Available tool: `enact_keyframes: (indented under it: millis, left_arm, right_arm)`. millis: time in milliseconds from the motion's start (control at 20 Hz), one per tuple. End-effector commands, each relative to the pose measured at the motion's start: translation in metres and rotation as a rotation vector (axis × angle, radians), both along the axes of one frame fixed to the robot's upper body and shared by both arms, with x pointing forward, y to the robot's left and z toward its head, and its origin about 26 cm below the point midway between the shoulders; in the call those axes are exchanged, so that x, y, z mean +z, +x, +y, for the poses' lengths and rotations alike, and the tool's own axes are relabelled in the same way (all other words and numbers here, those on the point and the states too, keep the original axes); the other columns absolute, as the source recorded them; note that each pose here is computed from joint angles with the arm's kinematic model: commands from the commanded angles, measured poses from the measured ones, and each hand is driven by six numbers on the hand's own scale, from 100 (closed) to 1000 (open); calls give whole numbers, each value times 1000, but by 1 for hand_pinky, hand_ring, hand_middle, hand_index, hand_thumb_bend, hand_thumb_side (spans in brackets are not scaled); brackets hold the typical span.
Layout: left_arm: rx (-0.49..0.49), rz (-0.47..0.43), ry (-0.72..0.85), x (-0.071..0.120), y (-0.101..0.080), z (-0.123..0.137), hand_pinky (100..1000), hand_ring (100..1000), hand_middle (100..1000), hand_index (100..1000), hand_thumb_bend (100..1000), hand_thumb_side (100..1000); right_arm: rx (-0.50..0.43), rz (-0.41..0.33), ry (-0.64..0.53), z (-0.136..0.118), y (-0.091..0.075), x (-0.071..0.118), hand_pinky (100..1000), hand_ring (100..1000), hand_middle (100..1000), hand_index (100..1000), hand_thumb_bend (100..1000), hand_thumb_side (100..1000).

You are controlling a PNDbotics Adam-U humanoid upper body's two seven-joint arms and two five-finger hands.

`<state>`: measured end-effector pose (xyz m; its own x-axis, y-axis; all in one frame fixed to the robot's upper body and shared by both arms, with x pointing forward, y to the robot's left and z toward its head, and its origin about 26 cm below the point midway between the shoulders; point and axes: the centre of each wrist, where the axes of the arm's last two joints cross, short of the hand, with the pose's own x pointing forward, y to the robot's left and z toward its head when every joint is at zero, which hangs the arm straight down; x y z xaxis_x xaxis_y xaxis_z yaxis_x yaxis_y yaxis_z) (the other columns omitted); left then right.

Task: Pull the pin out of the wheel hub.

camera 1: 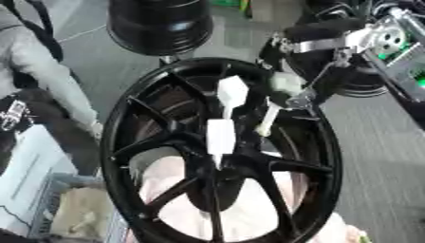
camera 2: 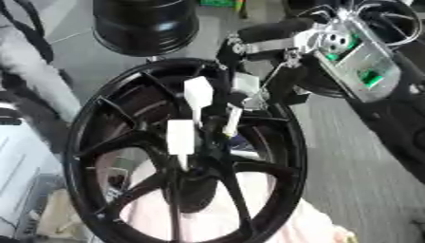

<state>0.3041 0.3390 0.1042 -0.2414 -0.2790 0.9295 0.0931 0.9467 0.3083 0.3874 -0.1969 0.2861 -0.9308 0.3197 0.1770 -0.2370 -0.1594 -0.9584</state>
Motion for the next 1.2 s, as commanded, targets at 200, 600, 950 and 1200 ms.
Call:
enact_keyframes:
  millis: [200, 600, 950, 1200]
  left_arm:
    - [3, -18, 30, 9, -1, 3, 681, 648, 715, 760, 100, 767]
    - [18, -13, 34, 9, -2, 6, 680, 648, 716, 760, 100, 767]
    - [32, -17, 30, 10, -3, 8, 680, 647, 717, 760, 100, 777]
    - [48, -20, 25, 10, -4, 10, 679, 647, 718, 759, 100, 767]
  right_arm:
    - [-35, -101, 11, -18, -15, 39, 481, 329, 392, 556, 100, 100]
    - [-229, -133, 69, -83, -31, 48, 486, 334, 391, 561, 100, 100]
    - [-555, -126, 140, -168, -47, 20, 486, 331, 385, 555, 103, 100]
    - [-878, -133, 234, -239, -59, -22, 510, 364, 413, 580, 100, 100]
